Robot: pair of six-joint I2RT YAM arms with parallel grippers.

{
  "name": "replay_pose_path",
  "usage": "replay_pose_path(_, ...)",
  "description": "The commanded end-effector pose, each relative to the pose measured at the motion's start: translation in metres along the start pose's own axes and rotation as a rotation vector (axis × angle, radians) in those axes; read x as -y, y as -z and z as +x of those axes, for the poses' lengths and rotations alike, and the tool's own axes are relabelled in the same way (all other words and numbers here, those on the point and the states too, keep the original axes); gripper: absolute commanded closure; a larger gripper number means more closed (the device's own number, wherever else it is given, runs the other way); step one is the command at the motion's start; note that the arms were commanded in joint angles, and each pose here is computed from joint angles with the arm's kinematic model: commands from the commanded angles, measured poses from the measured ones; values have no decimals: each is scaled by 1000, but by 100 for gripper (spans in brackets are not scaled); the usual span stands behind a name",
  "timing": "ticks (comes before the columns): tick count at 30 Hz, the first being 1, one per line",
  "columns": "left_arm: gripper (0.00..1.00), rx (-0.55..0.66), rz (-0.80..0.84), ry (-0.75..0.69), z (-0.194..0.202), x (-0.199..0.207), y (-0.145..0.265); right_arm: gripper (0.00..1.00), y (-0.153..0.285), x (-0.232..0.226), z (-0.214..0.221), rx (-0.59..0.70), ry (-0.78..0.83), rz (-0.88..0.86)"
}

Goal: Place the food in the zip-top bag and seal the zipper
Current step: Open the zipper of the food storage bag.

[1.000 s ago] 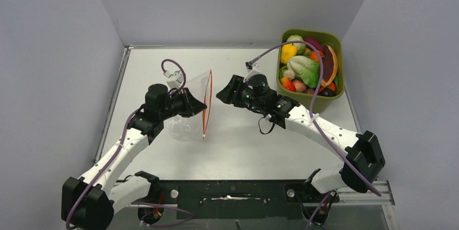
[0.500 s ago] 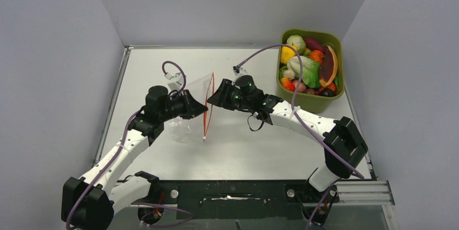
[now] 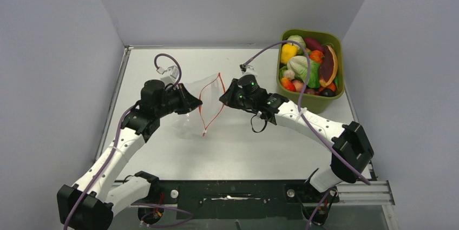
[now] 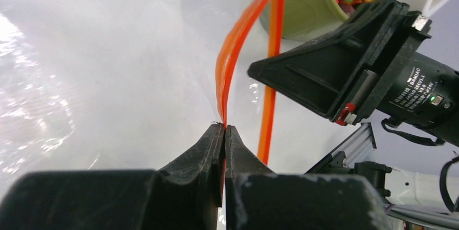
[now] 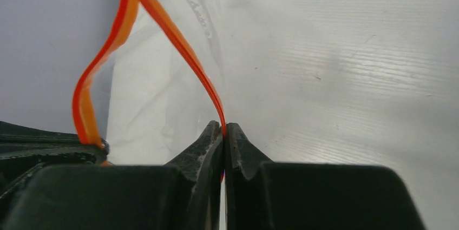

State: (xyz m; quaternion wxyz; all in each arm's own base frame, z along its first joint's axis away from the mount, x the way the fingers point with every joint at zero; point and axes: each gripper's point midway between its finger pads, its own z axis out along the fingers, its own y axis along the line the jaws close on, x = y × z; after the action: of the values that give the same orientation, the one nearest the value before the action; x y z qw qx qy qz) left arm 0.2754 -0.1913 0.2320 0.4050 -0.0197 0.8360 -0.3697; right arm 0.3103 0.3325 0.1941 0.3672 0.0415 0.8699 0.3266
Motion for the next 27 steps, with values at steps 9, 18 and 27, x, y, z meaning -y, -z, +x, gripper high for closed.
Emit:
replay_pose_path(9,100,141,21,-206,-55,25,16,100,42,-44,-50,164,-47,-180)
replay_pose_path(18,61,216,167,-311,-70,57,22,100,32,-66,-49,162,-125,-226)
replay_pose_path(27,49,180,120,-327,-60,46,6,100,28,-67,-51,187,-134,-210)
